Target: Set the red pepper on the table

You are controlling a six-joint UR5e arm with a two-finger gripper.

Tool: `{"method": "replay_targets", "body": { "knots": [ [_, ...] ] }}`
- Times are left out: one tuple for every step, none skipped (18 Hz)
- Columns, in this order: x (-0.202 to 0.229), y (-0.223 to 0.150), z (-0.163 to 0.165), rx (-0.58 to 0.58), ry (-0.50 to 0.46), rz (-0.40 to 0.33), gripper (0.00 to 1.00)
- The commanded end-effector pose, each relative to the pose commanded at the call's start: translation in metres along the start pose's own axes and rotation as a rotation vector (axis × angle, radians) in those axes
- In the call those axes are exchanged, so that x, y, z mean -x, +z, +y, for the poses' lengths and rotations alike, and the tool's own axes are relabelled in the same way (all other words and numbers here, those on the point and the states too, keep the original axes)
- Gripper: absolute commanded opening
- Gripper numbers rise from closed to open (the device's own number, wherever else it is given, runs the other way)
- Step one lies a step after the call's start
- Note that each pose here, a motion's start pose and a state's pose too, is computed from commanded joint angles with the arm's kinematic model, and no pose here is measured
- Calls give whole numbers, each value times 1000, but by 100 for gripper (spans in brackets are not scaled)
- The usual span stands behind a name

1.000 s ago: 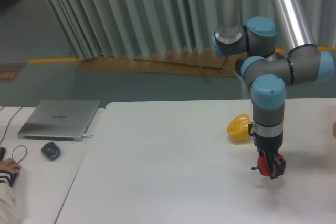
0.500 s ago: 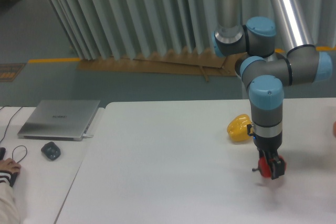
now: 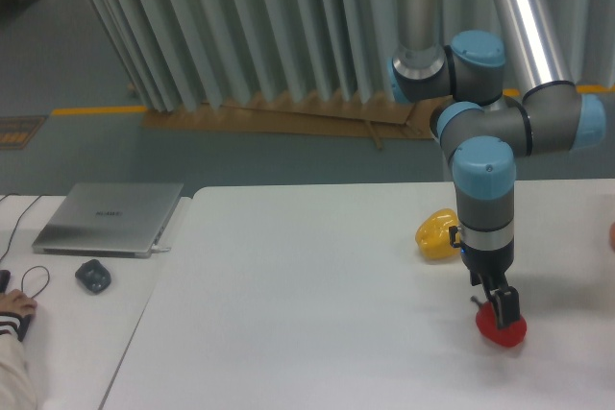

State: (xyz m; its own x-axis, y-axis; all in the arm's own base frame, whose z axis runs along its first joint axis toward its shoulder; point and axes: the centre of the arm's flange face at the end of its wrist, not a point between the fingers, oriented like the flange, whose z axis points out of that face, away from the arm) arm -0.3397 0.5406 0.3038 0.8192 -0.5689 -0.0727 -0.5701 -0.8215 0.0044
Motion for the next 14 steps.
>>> {"method": "replay_targets", "body": {
  "knots": [
    [-3,-4,0,-2,0,-4,100],
    [-4,-9,1,-5,0,-10,100],
    [-4,-15,2,-7,0,-20,100],
    [-5,-22,3,-7,-2,-31,100],
    [-6,-27,4,-9,-4,-39,100],
    [-6,-28,5,-7,-5,-41,100],
    [-6,-30,6,-5,-5,-44,100],
    [-6,-34,8,-6,-4,-50,100],
    [-7,-39,10,-6,0,-53,100],
    [-8,-49,14,-6,-6,-56,100],
    [-9,-60,17,-4,-9,-50,100],
    [-11,-68,20,8,-1,-29,100],
    [-14,-78,22,26,29,-13,100],
    [-17,-91,24,40,61,-5,100]
  ]
}}
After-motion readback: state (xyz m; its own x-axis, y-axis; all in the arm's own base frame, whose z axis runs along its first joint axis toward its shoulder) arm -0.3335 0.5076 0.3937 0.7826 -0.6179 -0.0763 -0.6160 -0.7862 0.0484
